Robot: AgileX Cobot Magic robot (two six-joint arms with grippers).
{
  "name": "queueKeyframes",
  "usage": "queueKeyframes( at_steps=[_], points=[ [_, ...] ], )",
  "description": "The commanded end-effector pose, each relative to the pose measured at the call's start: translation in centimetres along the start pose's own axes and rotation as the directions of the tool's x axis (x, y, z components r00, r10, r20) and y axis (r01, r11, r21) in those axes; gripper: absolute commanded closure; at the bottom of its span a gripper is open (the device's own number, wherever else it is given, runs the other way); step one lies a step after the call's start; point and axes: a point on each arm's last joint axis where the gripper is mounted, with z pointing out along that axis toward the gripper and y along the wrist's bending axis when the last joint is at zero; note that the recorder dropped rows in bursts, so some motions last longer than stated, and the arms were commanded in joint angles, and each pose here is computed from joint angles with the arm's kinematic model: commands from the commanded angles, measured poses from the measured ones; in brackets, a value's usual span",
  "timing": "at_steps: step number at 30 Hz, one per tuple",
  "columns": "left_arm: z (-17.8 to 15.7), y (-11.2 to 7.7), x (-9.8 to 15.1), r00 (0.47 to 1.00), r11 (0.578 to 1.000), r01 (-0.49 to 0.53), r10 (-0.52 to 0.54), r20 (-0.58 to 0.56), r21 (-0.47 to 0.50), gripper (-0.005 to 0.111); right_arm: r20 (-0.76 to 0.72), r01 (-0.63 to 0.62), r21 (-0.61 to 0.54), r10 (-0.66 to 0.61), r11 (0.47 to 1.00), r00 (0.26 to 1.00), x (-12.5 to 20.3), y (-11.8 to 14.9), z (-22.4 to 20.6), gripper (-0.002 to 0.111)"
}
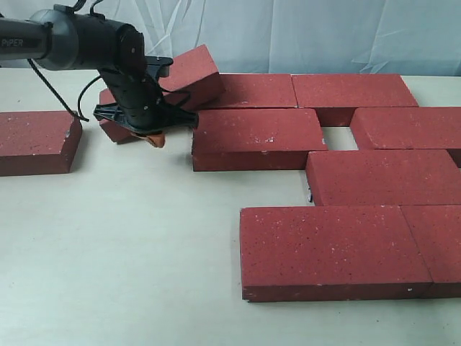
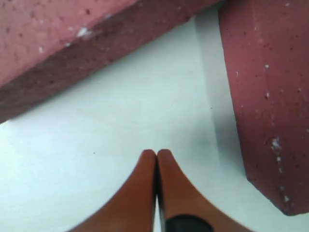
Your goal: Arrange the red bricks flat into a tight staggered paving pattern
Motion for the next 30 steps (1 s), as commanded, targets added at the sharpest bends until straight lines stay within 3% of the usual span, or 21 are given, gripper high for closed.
queueKeyframes(
  at_steps=[1, 5, 10, 15, 30],
  points=[
    [-2.0, -0.5, -1.2, 1.000, 1.000, -0.011, 0.011, 0.009, 0.000, 0.107, 0.011, 0.006, -0.005, -0.006, 1.000, 1.000, 0.0, 0.0, 0.0, 0.109],
    [-2.4, -0.9, -2.6, 1.000, 1.000, -0.009, 0.009, -0.011, -0.005, 0.107, 0.011, 0.006, -0.005, -0.006, 1.000, 1.000, 0.0, 0.0, 0.0, 0.109],
    [0.3, -1.4, -2.4, 0.991, 0.999, 0.034, -0.031, -0.129, 0.021, 0.107, 0.011, 0.006, -0.005, -0.006, 1.000, 1.000, 0.0, 0.0, 0.0, 0.109],
    [2.0, -1.9, -2.1, 0.985, 0.994, 0.080, -0.068, -0.156, 0.070, 0.107, 0.011, 0.006, -0.005, -0.006, 1.000, 1.000, 0.0, 0.0, 0.0, 0.109],
    [3.0, -5.5, -2.3, 0.998, 0.986, 0.056, -0.050, -0.039, 0.156, 0.107, 0.011, 0.006, -0.005, -0.006, 1.000, 1.000, 0.0, 0.0, 0.0, 0.109]
  ],
)
